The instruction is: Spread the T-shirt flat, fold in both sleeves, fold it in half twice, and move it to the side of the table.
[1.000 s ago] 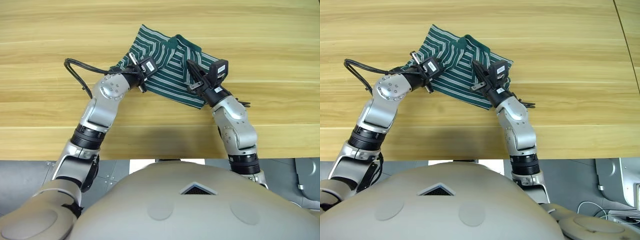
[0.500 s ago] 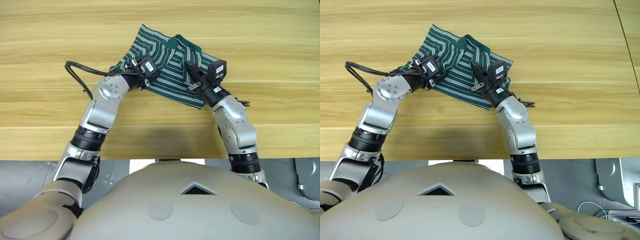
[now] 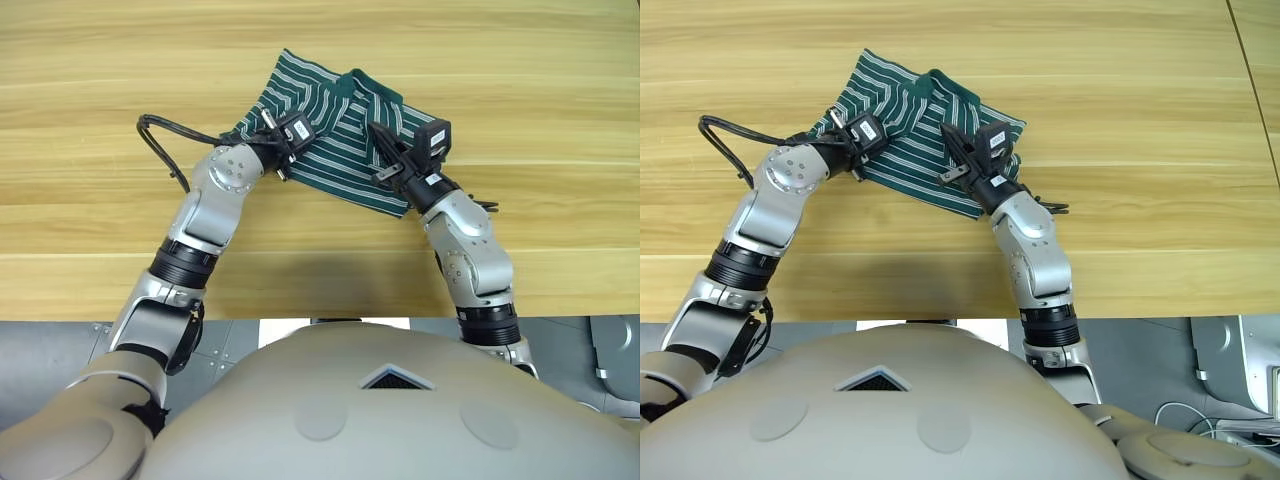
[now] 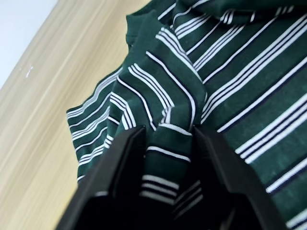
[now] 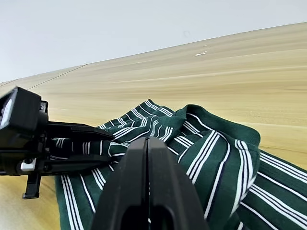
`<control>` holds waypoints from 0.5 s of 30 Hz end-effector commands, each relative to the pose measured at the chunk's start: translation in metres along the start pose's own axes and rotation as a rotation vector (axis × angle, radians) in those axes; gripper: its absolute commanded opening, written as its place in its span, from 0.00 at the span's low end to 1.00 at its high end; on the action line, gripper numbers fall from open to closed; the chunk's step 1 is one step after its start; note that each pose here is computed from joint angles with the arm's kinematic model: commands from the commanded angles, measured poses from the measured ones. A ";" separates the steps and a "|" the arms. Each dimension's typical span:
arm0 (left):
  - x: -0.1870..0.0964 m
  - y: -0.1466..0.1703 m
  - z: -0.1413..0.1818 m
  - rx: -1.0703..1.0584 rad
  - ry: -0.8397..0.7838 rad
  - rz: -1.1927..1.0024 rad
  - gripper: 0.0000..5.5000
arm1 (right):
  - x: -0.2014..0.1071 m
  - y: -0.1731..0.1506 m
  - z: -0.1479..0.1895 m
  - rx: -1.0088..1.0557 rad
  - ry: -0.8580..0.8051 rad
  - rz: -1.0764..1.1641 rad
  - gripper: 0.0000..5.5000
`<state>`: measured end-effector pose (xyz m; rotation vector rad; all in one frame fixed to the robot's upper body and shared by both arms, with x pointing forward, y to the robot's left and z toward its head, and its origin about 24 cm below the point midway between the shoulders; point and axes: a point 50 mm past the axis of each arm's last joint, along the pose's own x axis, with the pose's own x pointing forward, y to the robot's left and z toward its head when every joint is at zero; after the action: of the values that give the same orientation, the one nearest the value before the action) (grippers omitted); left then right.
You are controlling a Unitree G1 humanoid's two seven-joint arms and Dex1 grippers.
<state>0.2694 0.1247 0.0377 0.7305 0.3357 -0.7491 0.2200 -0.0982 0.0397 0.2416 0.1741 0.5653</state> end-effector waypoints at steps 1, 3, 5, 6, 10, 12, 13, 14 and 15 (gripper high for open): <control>0.000 0.005 0.001 -0.005 -0.007 0.023 0.16 | 0.001 -0.002 0.005 -0.012 0.001 0.002 0.00; -0.002 0.005 0.000 -0.016 -0.008 0.031 0.10 | 0.000 -0.003 0.005 -0.018 0.006 0.000 0.00; -0.004 0.005 0.001 -0.029 -0.020 0.051 0.05 | -0.002 -0.008 0.004 -0.030 0.021 -0.021 0.00; -0.004 0.006 0.001 -0.033 -0.025 0.058 0.01 | -0.004 -0.010 0.003 -0.033 0.027 -0.033 0.00; -0.015 0.010 0.013 -0.131 -0.129 0.131 0.00 | -0.023 -0.010 0.001 -0.009 0.055 -0.062 0.07; -0.022 0.012 0.016 -0.195 -0.173 0.168 0.00 | -0.032 -0.006 -0.001 0.001 0.080 -0.065 0.13; -0.025 0.013 0.016 -0.218 -0.184 0.185 0.00 | -0.036 -0.005 -0.001 0.007 0.092 -0.070 0.16; -0.027 0.014 0.014 -0.243 -0.191 0.199 0.00 | -0.039 -0.005 -0.002 0.015 0.102 -0.080 0.18; -0.028 0.014 0.012 -0.262 -0.193 0.210 0.00 | -0.041 -0.006 -0.001 0.019 0.107 -0.092 0.22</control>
<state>0.2616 0.1318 0.0674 0.4656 0.1731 -0.5957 0.1915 -0.1222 0.0380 0.2168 0.2814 0.5029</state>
